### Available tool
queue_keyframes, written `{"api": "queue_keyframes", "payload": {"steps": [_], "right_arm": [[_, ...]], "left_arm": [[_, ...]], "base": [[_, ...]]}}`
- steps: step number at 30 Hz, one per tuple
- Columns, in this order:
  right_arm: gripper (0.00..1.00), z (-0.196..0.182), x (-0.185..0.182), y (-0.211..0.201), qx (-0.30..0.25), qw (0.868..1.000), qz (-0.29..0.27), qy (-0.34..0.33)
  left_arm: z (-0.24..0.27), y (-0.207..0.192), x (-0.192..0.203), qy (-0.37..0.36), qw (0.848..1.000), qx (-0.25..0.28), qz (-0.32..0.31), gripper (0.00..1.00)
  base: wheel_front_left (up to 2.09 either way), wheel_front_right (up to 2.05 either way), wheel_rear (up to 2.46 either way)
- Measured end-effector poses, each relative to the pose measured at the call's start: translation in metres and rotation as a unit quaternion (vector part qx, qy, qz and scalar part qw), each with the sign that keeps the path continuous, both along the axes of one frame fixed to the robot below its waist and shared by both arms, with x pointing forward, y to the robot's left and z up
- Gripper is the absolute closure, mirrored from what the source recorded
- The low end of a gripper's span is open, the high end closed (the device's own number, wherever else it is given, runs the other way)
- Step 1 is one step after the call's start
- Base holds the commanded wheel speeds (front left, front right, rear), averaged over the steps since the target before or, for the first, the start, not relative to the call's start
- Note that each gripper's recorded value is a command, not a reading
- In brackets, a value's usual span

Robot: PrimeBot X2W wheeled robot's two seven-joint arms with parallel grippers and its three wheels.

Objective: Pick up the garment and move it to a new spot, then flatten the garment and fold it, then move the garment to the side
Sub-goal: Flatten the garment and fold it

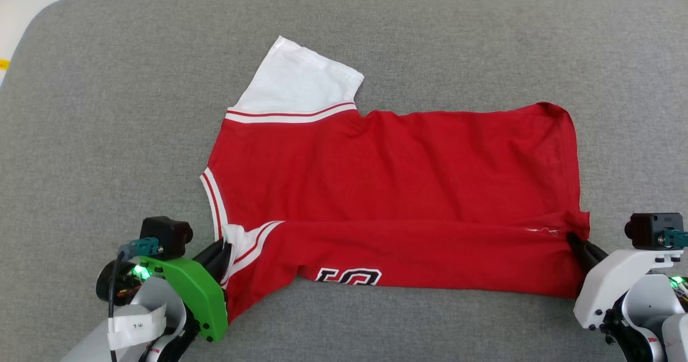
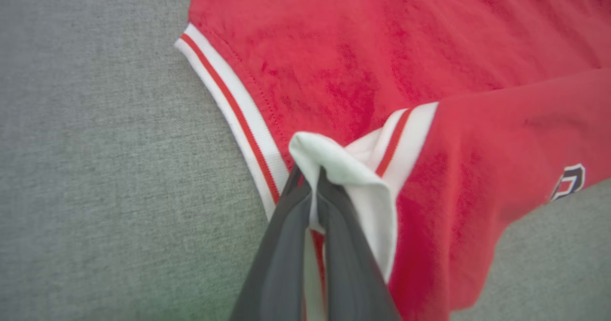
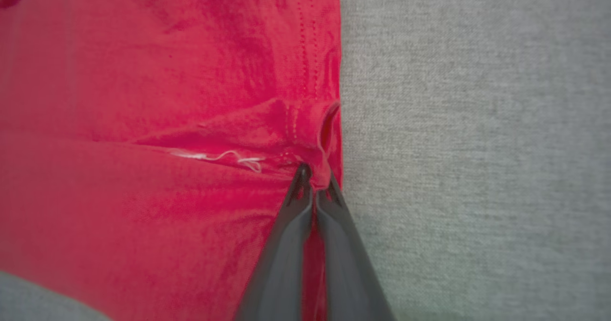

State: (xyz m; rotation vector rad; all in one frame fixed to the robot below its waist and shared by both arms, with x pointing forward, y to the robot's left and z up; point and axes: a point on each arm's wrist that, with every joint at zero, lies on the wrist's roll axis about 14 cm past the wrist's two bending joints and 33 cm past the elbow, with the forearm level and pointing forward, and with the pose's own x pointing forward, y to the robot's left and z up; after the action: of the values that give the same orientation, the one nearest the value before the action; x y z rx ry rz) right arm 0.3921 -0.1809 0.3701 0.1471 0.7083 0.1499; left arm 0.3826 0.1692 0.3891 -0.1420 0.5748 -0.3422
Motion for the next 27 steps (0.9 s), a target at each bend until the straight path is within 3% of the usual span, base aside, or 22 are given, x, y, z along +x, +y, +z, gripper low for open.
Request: {"api": "queue_keyframes", "payload": {"steps": [2,3,4,5,6,7,13,19,23,27], "right_arm": [[1.00,-0.006,-0.002,0.001,0.001,1.000,0.001,0.011],[1.00,-0.007,-0.002,0.001,0.002,1.000,0.001,0.013],[1.00,-0.007,-0.003,0.001,0.004,1.000,0.000,0.013],[0.82,-0.007,-0.003,0.002,0.007,1.000,-0.002,0.012],[0.63,-0.005,-0.002,0.002,0.008,1.000,-0.004,0.007],[0.00,-0.003,-0.002,0.003,0.011,1.000,-0.006,0.001],[0.00,0.031,0.011,0.004,0.035,0.995,-0.034,-0.091],[0.00,0.078,0.013,-0.003,0.036,0.978,-0.057,-0.197],[0.00,0.095,0.006,-0.009,0.020,0.970,-0.066,-0.233],[0.00,0.109,-0.004,-0.015,0.009,0.964,-0.075,-0.253]], "left_arm": [[-0.009,0.001,-0.002,0.013,1.000,0.002,-0.001,1.00],[-0.012,0.002,-0.002,0.018,1.000,0.001,0.001,0.87],[-0.015,0.004,-0.001,0.021,1.000,0.003,0.005,0.68],[-0.016,0.004,0.000,0.023,1.000,0.002,0.008,0.19],[-0.017,0.005,0.001,0.023,1.000,0.002,0.011,0.00],[-0.016,0.005,0.002,0.018,1.000,0.002,0.016,0.00],[-0.006,0.031,0.009,-0.003,0.998,0.025,0.062,0.00],[0.021,0.060,0.013,-0.042,0.993,0.047,0.104,0.00],[0.039,0.077,0.012,-0.060,0.988,0.062,0.127,0.00],[0.059,0.072,0.012,-0.072,0.988,0.035,0.133,0.00]], "base": [[0.00,0.00,0.00],[0.00,0.00,0.00],[0.00,0.00,0.00],[0.00,0.00,0.00],[0.00,0.00,0.00],[0.00,0.00,0.00],[0.00,0.00,0.00],[0.00,0.00,0.00],[0.00,0.00,0.00],[0.00,0.00,0.00]]}}
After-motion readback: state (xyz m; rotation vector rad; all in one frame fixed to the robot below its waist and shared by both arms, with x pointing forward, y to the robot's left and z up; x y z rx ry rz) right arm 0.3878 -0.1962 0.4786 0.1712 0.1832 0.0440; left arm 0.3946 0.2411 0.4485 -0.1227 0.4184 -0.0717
